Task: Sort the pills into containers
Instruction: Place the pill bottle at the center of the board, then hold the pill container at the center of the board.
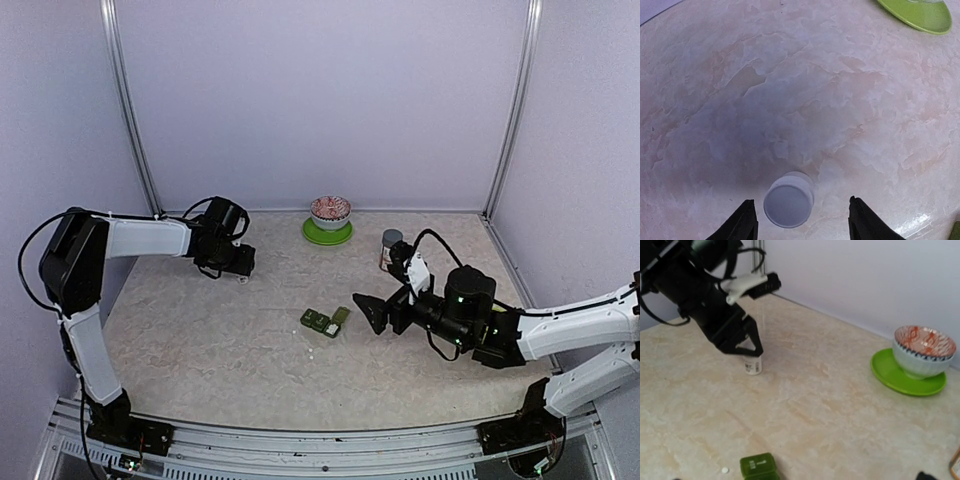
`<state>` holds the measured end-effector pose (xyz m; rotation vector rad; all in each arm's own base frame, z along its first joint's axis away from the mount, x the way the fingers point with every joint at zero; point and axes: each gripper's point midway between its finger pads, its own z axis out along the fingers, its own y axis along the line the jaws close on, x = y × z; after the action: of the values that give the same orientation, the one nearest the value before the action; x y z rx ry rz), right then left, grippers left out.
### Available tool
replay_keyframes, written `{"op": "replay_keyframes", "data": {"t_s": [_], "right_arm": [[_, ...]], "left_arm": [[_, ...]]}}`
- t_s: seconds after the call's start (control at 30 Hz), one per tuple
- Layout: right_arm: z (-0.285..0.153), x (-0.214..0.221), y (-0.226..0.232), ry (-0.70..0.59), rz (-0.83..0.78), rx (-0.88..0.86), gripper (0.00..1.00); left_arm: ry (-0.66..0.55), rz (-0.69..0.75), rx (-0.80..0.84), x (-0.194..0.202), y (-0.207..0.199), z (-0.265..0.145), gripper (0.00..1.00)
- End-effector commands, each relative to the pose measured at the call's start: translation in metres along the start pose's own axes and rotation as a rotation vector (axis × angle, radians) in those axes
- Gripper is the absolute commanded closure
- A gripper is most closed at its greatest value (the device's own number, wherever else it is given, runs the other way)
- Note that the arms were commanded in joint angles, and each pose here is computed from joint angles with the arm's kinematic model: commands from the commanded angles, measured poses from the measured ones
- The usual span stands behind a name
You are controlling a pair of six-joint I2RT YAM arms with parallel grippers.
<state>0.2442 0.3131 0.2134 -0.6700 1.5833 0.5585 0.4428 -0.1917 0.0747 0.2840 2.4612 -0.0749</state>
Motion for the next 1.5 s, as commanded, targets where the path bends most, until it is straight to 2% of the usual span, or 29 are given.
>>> {"op": "replay_keyframes", "data": {"t_s": [0.0,0.17,0.27,0.37,0.4,0.7,1.1,1.47], "right_arm": [[0.01,0.001,-0.001,0.028,0.091,-0.03,0.0],[0.022,0.017,-0.001,0.096,0.2,-0.062,0.0],[0.03,0.025,0.004,0.139,0.258,-0.101,0.0],[0.037,0.035,0.007,0.182,0.324,-0.138,0.0],[0.039,0.04,0.005,0.197,0.347,-0.139,0.0],[0.049,0.071,-0.013,0.271,0.602,-0.168,0.0],[0.08,0.108,-0.005,0.366,0.705,-0.203,0.04],[0.098,0.128,-0.002,0.421,0.743,-0.201,0.05]], "left_arm": [[-0.123,-0.014,0.117,-0.034,-0.018,-0.036,0.35],[-0.193,0.011,0.251,-0.041,-0.048,-0.066,0.14],[-0.215,0.042,0.321,-0.037,-0.072,-0.078,0.09],[-0.188,0.074,0.349,-0.024,-0.091,-0.074,0.06],[-0.178,0.087,0.36,-0.019,-0.098,-0.072,0.02],[-0.104,0.133,0.53,0.025,-0.149,-0.051,0.01],[-0.027,0.225,0.563,0.063,-0.18,-0.031,0.01],[0.03,0.262,0.531,0.087,-0.182,-0.015,0.01]]}}
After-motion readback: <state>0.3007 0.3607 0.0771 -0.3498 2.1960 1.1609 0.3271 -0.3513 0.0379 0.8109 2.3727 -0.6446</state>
